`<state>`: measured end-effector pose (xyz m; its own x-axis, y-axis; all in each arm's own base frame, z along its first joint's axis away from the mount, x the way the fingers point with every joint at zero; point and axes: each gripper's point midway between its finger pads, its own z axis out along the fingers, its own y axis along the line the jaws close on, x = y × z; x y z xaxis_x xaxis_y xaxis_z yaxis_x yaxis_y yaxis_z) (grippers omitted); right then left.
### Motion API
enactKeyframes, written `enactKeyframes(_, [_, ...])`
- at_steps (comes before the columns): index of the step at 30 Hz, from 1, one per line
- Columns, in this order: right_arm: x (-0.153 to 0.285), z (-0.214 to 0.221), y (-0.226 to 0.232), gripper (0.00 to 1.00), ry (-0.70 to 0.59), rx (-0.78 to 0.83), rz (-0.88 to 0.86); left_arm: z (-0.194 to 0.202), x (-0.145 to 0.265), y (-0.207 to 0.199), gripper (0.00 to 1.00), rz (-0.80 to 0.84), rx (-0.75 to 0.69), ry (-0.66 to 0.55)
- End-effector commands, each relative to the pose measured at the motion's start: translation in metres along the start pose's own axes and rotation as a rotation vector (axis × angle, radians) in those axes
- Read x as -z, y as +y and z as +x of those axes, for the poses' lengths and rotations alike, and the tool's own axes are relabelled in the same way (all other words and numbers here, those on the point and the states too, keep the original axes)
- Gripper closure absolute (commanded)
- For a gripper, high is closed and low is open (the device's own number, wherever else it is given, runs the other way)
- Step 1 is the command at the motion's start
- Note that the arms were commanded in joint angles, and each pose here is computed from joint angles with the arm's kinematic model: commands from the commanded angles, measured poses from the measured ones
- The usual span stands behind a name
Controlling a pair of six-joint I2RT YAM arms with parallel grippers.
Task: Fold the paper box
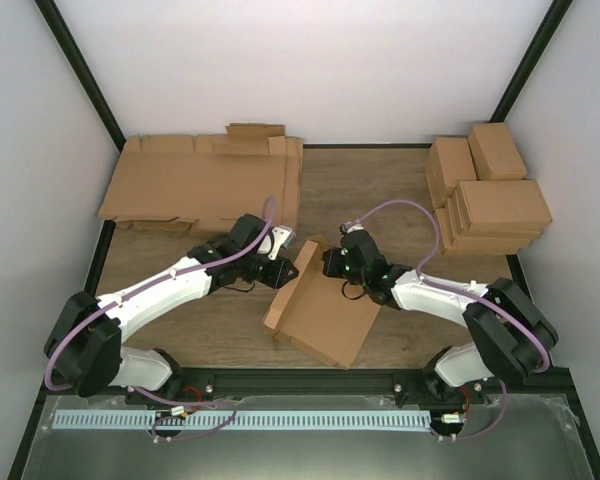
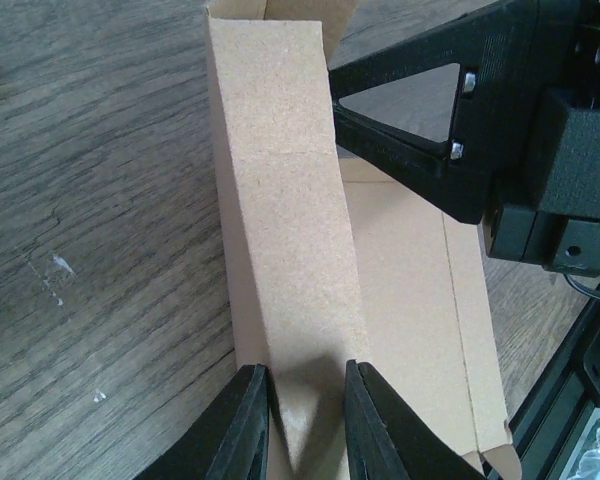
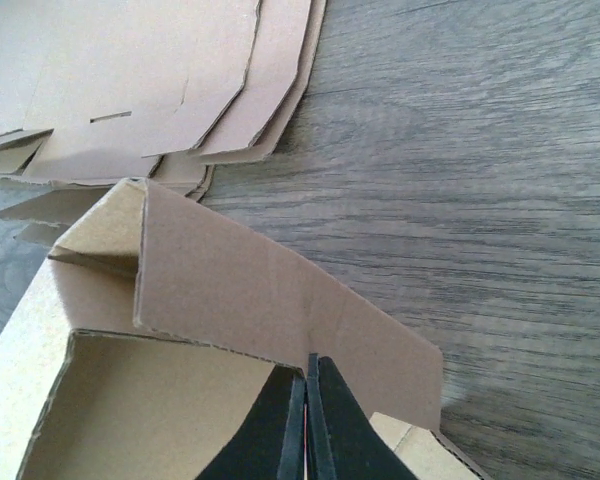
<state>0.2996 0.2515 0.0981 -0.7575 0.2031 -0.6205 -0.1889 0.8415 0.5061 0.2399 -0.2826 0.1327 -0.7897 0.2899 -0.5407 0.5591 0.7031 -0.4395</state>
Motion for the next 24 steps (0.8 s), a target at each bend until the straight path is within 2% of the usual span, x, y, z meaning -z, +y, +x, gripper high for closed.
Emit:
enactKeyframes(1, [-0.002,-0.003,0.041,0.99,0.019,-0.061,-0.130,0.012,-0.008,0.016,0.77,-0.069,-0.002,0.037])
enactKeyframes(5, [-0.002,0.003,0.047,0.99,0.027,-0.076,-0.156,0.008,-0.005,0.016,0.77,-0.060,-0.003,0.026])
enactKeyframes(10, [-0.007,0.008,0.032,0.99,0.035,-0.058,-0.084,0.007,-0.003,0.016,0.76,-0.038,-0.002,0.029])
enactKeyframes(18, [0.003,0.023,0.013,0.99,0.034,-0.037,-0.049,0.008,-0.007,-0.009,0.76,0.049,-0.048,0.051])
enactKeyframes(24, [0.009,0.040,-0.002,0.99,0.039,-0.029,-0.057,0.009,-0.019,-0.020,0.76,0.034,-0.092,0.086])
